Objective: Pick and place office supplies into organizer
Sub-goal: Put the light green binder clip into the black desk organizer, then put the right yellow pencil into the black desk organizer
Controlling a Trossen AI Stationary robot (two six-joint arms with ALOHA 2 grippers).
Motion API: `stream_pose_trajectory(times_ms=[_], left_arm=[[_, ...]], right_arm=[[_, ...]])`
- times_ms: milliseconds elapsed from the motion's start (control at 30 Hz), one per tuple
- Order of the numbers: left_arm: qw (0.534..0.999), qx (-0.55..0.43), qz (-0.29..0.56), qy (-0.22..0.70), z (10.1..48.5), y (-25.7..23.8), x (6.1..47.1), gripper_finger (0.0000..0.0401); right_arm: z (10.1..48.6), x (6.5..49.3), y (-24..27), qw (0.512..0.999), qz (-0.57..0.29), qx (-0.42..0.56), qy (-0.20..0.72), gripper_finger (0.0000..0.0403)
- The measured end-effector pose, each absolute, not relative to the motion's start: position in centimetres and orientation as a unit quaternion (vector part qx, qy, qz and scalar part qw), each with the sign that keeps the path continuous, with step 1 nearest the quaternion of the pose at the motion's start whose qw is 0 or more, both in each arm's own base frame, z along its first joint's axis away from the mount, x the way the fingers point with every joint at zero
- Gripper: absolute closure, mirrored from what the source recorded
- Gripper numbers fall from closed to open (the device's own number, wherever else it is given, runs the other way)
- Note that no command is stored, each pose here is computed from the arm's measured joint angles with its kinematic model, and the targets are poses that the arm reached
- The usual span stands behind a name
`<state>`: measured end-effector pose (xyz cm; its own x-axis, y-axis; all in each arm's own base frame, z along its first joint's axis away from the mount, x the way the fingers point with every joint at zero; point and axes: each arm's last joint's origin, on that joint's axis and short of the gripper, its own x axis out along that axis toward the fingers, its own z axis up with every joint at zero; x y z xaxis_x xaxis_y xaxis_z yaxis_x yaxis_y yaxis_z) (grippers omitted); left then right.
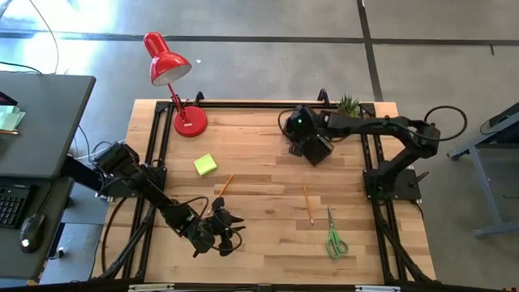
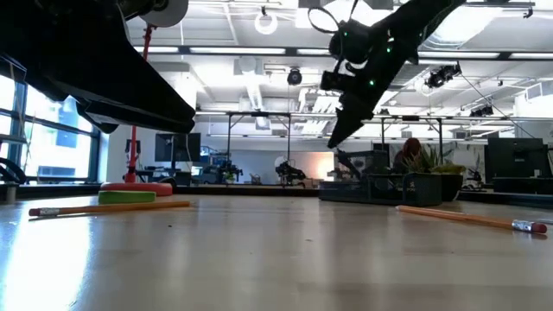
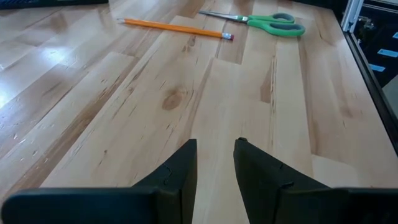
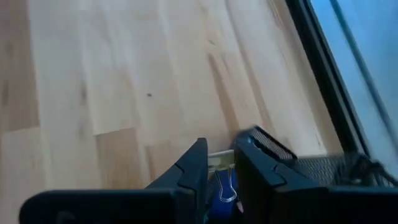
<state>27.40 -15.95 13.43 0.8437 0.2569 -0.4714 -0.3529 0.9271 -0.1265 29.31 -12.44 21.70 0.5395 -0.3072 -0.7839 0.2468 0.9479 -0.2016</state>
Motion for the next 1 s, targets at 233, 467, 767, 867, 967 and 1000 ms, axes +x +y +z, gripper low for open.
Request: stream_pose_trajectory(times_ms=[233, 467, 767, 867, 967, 1000], left_arm=[[0.954, -0.105, 0.160, 0.230, 13.4, -16.0, 27.4, 0.0309], [0.954, -0.105, 0.160, 0.230, 13.4, -16.0, 27.4, 0.0309], [0.954, -0.105, 0.160, 0.230, 13.4, -16.0, 27.4, 0.0309], [0.954, -0.105, 0.160, 0.230, 13.4, -16.0, 27.4, 0.0309], [0.954, -0.105, 0.160, 0.230, 13.4, -16.0, 27.4, 0.0309], [0.954, -0.105, 0.160, 0.230, 13.4, -15.9, 27.4, 0.0309]], right_arm=[[21.5, 28.2, -14.5, 0.866, -0.197, 0.008, 0.459, 0.0330], [21.5, 28.1, -14.7, 0.862, -0.211, 0.003, 0.461, 0.0305], [21.4, 28.0, -14.5, 0.859, -0.212, 0.027, 0.465, 0.0256], [21.1, 28.0, -13.7, 0.856, -0.185, 0.066, 0.478, 0.0246], [20.6, 28.0, -11.7, 0.841, -0.145, 0.087, 0.514, 0.0245], [20.5, 28.1, -10.9, 0.835, -0.132, 0.086, 0.527, 0.0247]])
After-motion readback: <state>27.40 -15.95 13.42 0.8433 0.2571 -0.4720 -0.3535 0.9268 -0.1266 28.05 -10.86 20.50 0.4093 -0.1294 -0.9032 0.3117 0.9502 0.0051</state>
